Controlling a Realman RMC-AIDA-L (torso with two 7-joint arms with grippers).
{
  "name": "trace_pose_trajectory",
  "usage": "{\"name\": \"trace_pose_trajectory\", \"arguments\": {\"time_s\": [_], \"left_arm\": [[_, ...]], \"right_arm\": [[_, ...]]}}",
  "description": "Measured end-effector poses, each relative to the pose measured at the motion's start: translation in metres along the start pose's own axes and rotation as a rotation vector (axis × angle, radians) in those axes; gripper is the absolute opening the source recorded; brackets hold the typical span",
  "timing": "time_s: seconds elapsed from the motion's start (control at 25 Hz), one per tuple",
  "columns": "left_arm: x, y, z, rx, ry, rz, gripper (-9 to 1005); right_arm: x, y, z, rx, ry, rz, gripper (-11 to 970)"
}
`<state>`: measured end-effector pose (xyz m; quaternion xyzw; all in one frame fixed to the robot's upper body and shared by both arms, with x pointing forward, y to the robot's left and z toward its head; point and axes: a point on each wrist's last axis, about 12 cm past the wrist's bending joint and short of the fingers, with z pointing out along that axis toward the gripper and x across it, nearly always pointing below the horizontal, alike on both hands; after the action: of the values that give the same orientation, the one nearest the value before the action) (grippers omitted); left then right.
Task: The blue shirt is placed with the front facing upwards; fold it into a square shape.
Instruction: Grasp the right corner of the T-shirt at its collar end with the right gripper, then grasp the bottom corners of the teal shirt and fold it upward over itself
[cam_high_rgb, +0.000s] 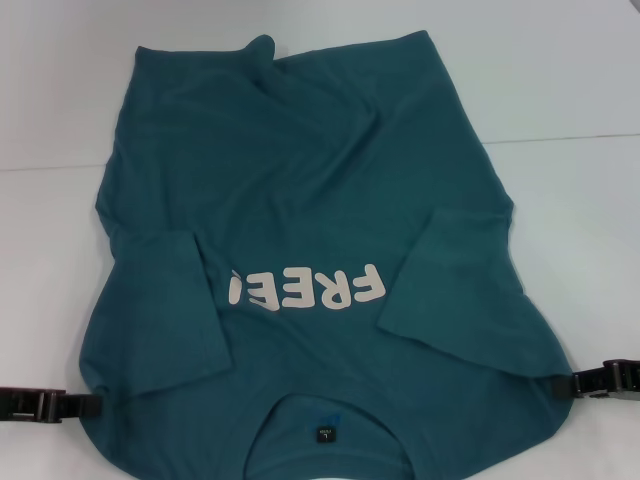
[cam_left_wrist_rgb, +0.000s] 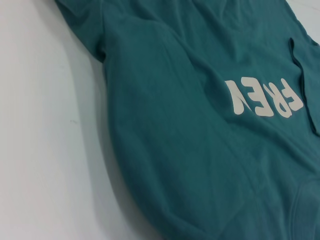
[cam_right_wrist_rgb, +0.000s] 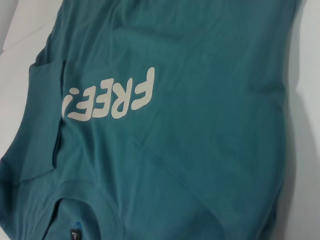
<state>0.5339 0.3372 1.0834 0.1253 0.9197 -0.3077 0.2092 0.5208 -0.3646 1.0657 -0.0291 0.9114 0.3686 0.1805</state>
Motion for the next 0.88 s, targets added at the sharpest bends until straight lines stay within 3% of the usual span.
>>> {"name": "trace_pose_trajectory", "arguments": {"time_s": [0.48,0.88], "left_arm": [[0.001,0.000,-0.002,0.006,0.003,-0.047,27],[0.018,0.005,-0.015,0.022,0.003,-0.128,28]], "right_arm": [[0.009,-0.006,-0.006,-0.004,-0.034,-0.025,36],[0.027,-0.014,-0.026,-0.053,-0.104,-0.036,36]]}}
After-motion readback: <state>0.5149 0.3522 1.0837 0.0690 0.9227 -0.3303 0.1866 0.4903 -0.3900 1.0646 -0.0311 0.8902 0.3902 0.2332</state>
